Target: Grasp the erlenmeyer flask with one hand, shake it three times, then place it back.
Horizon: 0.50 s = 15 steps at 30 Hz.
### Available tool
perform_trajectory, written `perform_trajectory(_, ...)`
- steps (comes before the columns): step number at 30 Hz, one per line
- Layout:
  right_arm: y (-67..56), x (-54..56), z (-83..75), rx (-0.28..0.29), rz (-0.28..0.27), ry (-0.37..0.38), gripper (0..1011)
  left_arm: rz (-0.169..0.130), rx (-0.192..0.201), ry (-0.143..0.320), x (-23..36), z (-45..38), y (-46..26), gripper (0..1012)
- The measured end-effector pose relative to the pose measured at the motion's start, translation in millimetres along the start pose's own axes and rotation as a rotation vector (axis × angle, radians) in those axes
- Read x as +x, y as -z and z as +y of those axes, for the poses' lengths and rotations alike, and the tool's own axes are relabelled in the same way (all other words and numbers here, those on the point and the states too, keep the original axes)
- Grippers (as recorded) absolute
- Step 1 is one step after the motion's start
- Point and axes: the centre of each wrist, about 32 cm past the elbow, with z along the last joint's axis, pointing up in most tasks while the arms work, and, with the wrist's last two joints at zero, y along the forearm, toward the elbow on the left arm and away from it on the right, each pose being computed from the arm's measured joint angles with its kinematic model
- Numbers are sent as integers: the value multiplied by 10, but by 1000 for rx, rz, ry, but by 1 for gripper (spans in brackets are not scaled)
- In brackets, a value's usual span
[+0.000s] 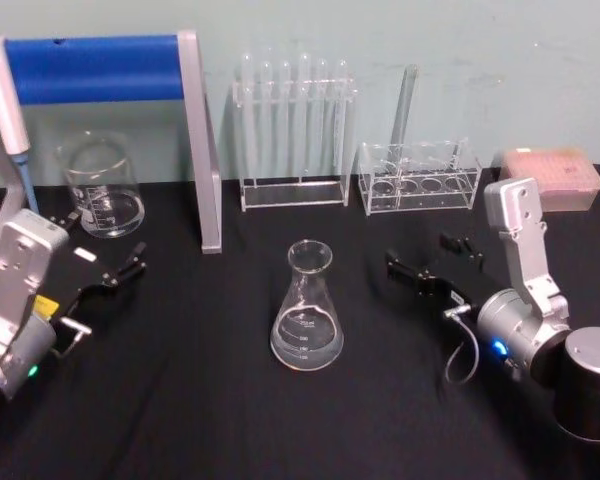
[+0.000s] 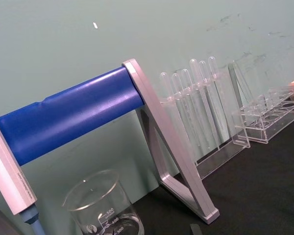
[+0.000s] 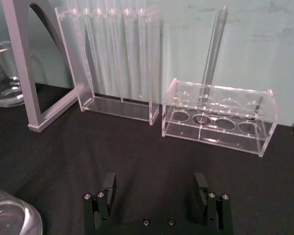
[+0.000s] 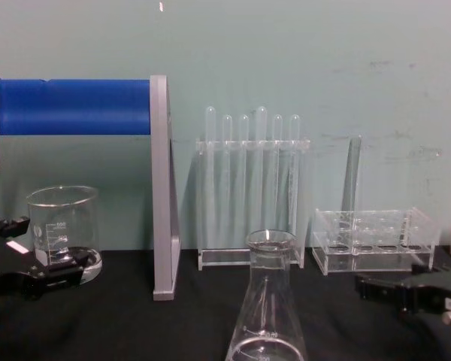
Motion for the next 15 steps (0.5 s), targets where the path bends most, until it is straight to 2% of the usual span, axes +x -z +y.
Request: perform_trajectory(15,0,-7,11,-13,2,-11,1003,0,0,0,0,0,0,1001)
